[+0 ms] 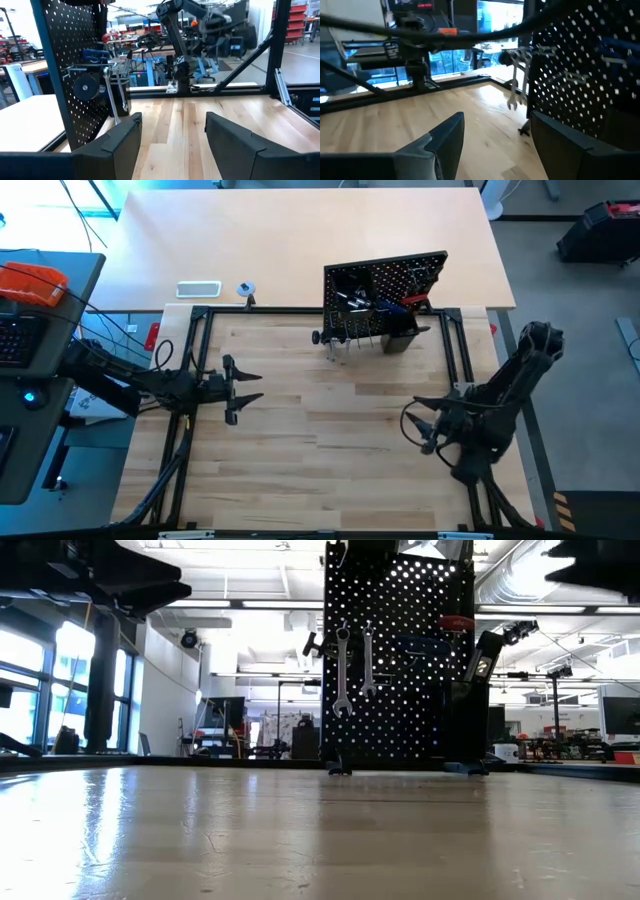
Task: Hang tools onto peg board
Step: Return to Home Position
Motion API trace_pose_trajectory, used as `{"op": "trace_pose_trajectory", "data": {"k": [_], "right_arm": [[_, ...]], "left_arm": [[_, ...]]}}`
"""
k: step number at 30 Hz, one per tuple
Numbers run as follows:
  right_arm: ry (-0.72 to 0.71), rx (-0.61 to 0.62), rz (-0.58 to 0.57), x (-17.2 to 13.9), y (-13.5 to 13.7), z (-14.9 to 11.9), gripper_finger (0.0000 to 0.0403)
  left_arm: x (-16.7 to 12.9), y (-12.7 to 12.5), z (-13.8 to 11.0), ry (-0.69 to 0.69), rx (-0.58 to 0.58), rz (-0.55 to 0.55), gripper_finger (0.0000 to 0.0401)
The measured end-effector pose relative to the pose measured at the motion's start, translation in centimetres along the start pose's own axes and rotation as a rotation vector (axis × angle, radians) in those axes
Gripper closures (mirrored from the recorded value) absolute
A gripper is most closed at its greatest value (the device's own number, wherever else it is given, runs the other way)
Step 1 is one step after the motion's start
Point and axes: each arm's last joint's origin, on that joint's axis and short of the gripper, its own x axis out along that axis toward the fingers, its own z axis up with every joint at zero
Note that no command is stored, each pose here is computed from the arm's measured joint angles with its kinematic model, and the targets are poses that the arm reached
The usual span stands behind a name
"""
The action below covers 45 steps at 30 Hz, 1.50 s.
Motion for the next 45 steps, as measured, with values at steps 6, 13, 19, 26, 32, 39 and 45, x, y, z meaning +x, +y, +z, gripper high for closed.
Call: {"op": "trace_pose_trajectory", "data": {"k": [6, 13, 19, 26, 32, 39, 45], "right_arm": [[-0.048, 0.050, -0.011, 0.2, -2.3, -3.3, 0.0181], [-0.051, 0.077, -0.043, 0.7, -4.6, -4.4, 0.0181], [-0.048, -0.053, -0.065, 0.8, -5.4, -2.6, 0.0181], [-0.044, -0.122, -0.104, 0.8, -8.4, -0.5, 0.0181], [-0.044, -0.133, -0.100, 0.6, -10.0, 0.6, 0.0183], [-0.048, -0.059, -0.028, 0.0, -10.2, 0.9, 0.0198], [-0.043, 0.095, 0.066, -0.7, -9.5, 0.7, 0.0199]], "left_arm": [[0.0, 0.0, 0.2, -0.014, 0.012, 0.002, 0.0190], [0.0, 0.0, 0.1, -0.010, 0.004, 0.004, 0.0190], [0.0, 0.2, 0.1, -0.002, 0.011, 0.069, 0.0190], [0.0, 0.3, 0.0, 0.005, -0.008, 0.094, 0.0190], [0.0, 0.4, 0.0, 0.011, -0.026, 0.131, 0.0190], [0.1, 0.9, -0.2, 0.024, -0.041, 0.187, 0.0190], [0.2, 1.2, -0.2, 0.026, -0.054, 0.211, 0.0190]]}}
